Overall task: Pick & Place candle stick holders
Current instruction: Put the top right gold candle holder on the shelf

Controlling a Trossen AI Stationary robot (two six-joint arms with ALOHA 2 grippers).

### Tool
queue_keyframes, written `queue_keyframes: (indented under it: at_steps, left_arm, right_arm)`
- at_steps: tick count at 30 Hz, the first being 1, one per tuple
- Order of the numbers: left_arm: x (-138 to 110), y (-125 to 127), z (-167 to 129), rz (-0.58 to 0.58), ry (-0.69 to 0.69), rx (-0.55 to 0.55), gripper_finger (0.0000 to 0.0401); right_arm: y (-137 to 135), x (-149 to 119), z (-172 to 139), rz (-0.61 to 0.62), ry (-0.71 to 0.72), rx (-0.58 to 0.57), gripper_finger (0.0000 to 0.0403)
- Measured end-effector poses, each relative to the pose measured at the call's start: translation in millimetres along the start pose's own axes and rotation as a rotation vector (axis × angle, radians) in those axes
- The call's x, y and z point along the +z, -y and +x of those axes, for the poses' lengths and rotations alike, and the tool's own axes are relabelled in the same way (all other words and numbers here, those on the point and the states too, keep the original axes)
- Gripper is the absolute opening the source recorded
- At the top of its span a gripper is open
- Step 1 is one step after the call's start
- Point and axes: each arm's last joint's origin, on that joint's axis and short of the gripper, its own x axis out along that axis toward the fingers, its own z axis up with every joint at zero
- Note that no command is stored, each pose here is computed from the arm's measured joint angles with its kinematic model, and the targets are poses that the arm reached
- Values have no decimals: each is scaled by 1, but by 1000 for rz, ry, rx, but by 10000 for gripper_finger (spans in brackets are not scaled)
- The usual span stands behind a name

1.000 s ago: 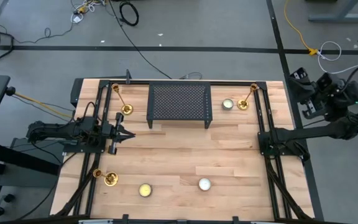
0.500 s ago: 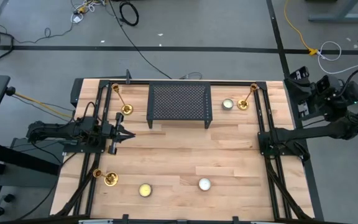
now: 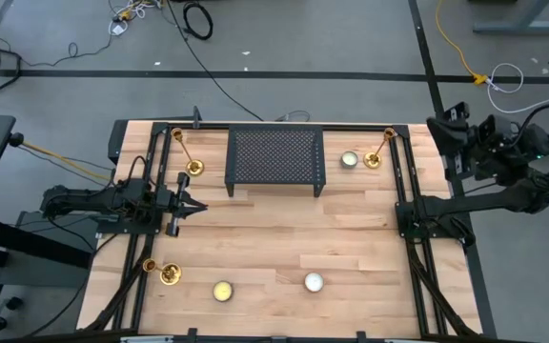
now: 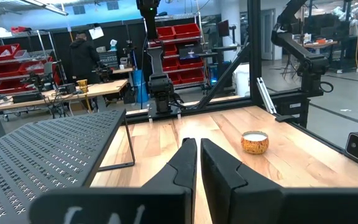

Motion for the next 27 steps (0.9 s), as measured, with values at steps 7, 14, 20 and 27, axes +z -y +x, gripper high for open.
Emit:
queue_keyframes:
  at_steps: [7, 14, 20, 27]
  left_arm:
    - [0, 0, 0, 0, 0, 0, 25]
    - [0, 0, 0, 0, 0, 0, 25]
    - [0, 0, 0, 0, 0, 0, 25]
    - [0, 0, 0, 0, 0, 0, 25]
  right_arm:
    - [1, 4, 0, 45, 37, -41, 20]
    - [1, 5, 1, 72, 56, -44, 20]
    - [-2, 9, 11, 84, 44, -39, 20]
    - [-7, 10, 29, 5, -129, -20, 20]
